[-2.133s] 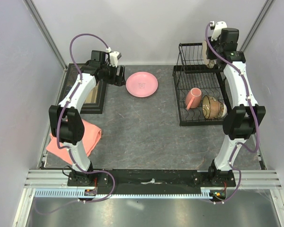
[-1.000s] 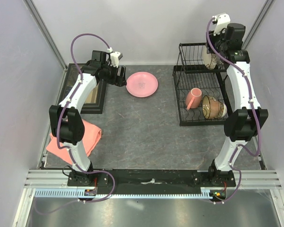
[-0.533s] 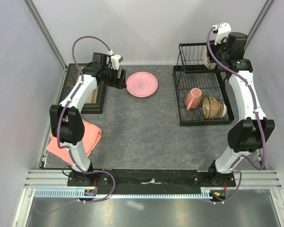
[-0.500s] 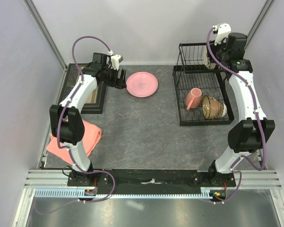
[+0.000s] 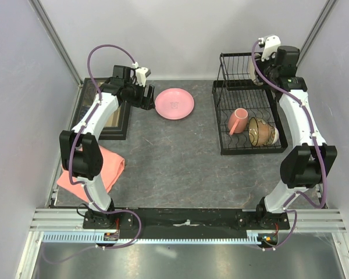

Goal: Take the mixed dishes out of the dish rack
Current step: Pick up the plate from the dish rack.

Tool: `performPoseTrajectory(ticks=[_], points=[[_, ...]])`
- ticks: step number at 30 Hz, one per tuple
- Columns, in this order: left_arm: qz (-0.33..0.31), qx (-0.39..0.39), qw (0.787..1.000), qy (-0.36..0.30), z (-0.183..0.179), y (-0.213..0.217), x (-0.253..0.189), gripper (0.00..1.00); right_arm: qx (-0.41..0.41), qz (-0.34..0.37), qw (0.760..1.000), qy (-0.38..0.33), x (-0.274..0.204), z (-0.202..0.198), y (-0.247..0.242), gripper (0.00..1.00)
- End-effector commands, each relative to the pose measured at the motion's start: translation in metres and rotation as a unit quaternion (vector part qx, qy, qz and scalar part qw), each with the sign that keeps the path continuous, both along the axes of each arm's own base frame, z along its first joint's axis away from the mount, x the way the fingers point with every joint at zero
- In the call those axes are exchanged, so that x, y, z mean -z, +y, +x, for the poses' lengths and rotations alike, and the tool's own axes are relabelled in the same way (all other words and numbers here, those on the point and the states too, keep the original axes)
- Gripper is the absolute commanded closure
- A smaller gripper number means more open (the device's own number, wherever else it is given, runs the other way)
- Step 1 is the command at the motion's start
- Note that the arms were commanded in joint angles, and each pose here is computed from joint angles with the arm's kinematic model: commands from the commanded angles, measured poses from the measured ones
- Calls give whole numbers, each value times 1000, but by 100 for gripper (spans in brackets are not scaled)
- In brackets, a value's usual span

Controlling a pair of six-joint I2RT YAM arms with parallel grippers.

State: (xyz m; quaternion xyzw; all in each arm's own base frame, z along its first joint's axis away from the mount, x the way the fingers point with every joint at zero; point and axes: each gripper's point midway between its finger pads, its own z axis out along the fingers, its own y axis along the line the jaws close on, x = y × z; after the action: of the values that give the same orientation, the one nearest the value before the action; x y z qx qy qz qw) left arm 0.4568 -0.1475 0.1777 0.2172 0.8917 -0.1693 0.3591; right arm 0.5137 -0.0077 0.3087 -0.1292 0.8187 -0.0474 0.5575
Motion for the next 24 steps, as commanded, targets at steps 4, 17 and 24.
performPoseTrajectory(ticks=[4, 17, 24], points=[[-2, 19, 999, -41, 1, -4, -24, 16, 4, -2, 1000, -30, -16, 4, -3, 58], [-3, 19, 999, -42, 1, -5, -24, 16, 2, 6, 999, -45, -32, 4, -1, 77], [-6, 20, 999, -43, 1, -5, -25, 16, 4, 21, 997, -69, -56, 5, 1, 89]])
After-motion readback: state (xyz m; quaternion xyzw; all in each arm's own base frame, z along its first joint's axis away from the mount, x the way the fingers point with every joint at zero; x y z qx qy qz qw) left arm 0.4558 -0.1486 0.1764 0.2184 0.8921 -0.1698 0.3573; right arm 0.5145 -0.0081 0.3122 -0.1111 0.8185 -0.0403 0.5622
